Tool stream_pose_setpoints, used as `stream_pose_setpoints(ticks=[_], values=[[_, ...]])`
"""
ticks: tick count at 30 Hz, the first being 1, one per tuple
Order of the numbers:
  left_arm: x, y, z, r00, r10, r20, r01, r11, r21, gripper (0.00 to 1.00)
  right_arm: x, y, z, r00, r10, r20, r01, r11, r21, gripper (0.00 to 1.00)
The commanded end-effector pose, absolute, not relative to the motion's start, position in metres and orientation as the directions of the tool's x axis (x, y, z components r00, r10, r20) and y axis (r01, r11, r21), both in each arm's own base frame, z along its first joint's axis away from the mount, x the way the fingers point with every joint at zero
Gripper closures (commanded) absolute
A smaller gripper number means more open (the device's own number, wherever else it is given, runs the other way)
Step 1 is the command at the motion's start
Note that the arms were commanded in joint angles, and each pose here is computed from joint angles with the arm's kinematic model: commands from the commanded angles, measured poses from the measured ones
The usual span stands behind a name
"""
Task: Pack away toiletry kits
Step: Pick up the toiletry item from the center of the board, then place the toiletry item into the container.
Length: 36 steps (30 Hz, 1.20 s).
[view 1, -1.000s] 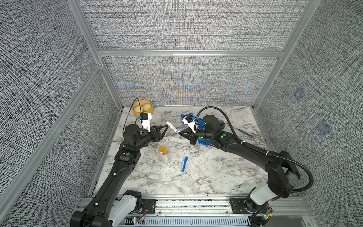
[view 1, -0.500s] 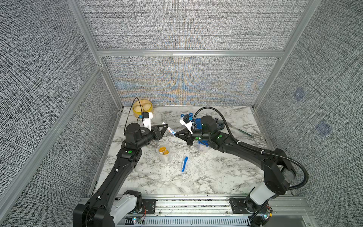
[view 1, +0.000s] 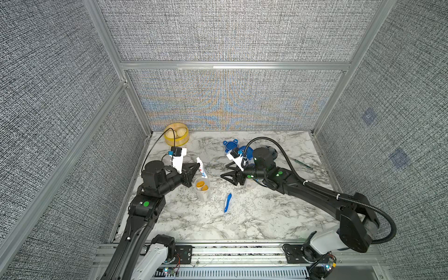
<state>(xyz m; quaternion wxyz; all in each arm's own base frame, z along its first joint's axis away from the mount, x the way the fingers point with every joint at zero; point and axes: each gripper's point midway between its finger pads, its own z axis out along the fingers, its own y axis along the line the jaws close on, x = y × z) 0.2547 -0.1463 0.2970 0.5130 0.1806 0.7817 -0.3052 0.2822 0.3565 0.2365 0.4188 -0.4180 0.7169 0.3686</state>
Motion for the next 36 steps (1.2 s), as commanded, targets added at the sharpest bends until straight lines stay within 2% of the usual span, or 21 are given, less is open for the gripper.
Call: stream_pose_setpoints(ticks=[1, 6, 10, 14, 20, 31, 36], values=[[0.248, -0.131, 0.265, -0.420, 0.108, -0.901, 0.572, 0.803, -0.170, 1.00, 0.283, 0.337, 0.214, -0.324, -0.385, -0.864, -0.884, 0.448, 0.133, 0.34], [0.264, -0.132, 0.254, -0.415, 0.038, -0.909, 0.527, 0.824, -0.206, 1.00, 0.280, 0.329, 0.207, -0.331, -0.406, -0.852, -0.879, 0.461, 0.121, 0.34], [0.269, -0.133, 0.243, -0.440, 0.056, -0.896, 0.505, 0.840, -0.196, 1.00, 0.280, 0.325, 0.202, -0.336, -0.413, -0.847, -0.874, 0.471, 0.118, 0.34], [0.275, -0.137, 0.241, -0.413, 0.035, -0.910, 0.493, 0.849, -0.191, 1.00, 0.281, 0.322, 0.198, -0.339, -0.416, -0.844, -0.872, 0.475, 0.116, 0.34], [0.273, -0.145, 0.231, -0.420, 0.102, -0.902, 0.538, 0.828, -0.156, 1.00, 0.283, 0.321, 0.197, -0.344, -0.415, -0.842, -0.873, 0.471, 0.125, 0.34], [0.268, -0.135, 0.213, -0.462, 0.162, -0.872, 0.510, 0.853, -0.112, 1.00, 0.282, 0.319, 0.198, -0.345, -0.417, -0.841, -0.875, 0.468, 0.127, 0.34], [0.266, -0.139, 0.209, -0.478, 0.162, -0.863, 0.521, 0.844, -0.130, 0.88, 0.280, 0.317, 0.200, -0.339, -0.416, -0.844, -0.876, 0.467, 0.122, 0.34]])
